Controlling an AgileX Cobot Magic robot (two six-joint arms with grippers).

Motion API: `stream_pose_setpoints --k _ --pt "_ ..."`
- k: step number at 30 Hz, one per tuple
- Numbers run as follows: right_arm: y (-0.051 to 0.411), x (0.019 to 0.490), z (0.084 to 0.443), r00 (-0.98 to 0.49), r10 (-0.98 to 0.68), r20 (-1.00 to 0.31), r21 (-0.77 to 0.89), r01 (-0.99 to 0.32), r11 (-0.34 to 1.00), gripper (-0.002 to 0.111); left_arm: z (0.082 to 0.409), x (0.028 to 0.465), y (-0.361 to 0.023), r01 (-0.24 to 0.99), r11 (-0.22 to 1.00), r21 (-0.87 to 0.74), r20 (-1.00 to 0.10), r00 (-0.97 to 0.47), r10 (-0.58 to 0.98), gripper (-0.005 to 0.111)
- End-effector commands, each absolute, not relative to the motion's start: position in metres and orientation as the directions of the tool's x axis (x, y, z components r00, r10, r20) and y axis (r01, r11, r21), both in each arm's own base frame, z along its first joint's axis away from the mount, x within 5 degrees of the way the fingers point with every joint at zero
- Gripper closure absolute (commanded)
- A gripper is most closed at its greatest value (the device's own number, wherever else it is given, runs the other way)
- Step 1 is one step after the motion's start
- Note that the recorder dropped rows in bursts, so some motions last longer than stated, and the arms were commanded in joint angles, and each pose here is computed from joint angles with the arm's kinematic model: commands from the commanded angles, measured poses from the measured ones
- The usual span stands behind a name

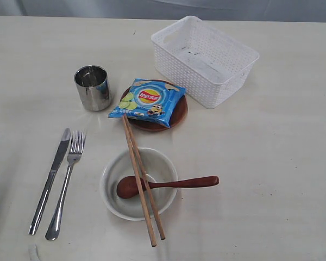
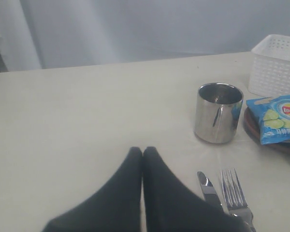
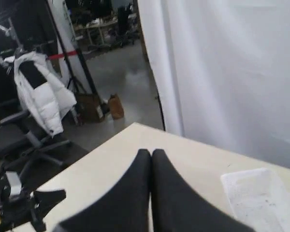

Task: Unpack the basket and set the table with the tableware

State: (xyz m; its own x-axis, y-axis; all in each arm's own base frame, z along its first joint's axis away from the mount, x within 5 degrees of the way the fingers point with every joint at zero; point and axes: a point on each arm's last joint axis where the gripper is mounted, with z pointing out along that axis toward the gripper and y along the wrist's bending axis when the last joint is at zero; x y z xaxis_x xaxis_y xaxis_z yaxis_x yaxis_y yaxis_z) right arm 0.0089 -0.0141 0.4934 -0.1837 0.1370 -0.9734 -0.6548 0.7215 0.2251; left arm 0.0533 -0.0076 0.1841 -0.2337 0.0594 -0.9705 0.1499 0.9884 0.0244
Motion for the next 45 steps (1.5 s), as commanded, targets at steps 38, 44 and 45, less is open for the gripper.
stream_pose_setpoints --k 38,44,45 --pt "0.005 0.046 0.248 0.044 -0.071 -0.996 -0.075 -0.101 0.992 0.109 0.184 0.053 -0.008 0.156 0.988 0.022 -0.972 -0.226 0.057 0.107" --pt "0.005 0.053 0.215 -0.056 -0.082 -0.995 -0.076 -0.109 0.991 0.109 0.184 0.053 -0.008 0.156 0.988 0.022 -0.972 -0.226 0.057 0.107" --pt "0.006 0.054 0.209 -0.073 -0.084 -0.994 -0.076 -0.11 0.991 0.109 0.184 0.053 -0.008 0.156 0.988 0.022 -0.972 -0.226 0.057 0.107"
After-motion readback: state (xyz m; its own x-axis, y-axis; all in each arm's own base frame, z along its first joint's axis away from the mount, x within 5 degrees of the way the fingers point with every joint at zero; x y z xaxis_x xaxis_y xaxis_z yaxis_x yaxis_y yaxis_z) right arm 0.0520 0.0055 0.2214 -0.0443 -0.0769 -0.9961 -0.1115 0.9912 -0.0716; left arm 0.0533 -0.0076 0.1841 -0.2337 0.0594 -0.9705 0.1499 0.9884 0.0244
